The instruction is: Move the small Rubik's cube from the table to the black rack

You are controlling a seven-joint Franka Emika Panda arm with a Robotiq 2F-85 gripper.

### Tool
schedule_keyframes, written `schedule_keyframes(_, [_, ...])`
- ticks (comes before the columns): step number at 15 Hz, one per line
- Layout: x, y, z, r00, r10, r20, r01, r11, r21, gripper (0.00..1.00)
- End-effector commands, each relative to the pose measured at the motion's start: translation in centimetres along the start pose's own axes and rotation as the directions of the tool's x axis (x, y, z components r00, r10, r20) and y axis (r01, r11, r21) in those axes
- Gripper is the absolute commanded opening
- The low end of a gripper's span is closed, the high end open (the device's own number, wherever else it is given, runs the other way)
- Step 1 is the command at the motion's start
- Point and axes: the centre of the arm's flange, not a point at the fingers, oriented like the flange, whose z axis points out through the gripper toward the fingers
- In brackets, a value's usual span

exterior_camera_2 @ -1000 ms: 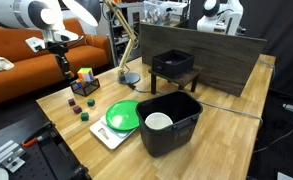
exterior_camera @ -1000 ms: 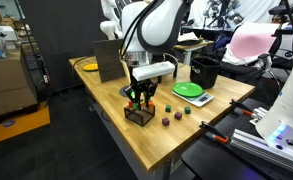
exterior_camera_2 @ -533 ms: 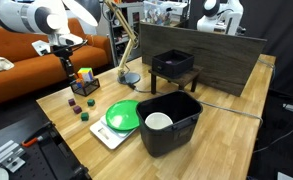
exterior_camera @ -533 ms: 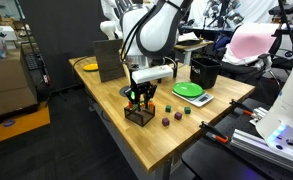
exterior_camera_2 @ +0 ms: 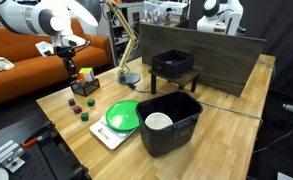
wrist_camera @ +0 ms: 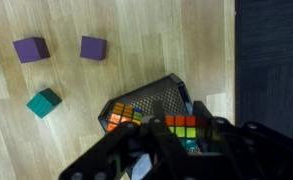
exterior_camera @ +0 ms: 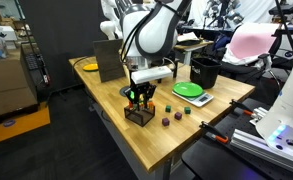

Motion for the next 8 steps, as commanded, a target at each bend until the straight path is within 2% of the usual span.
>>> schedule_keyframes(1, [0.49, -0.06, 0.06, 1.000, -0.015, -0.014, 0.015, 1.000, 0.027, 0.60])
schedule_keyframes(6, [0.52, -0.39, -0.32, 0.999, -0.032, -0.028, 0.033, 0.998, 0.044, 0.93])
schedule_keyframes(8, [0.32, -0.62, -0.76, 0.999, -0.037, -0.036, 0.039, 0.998, 0.043, 1.00])
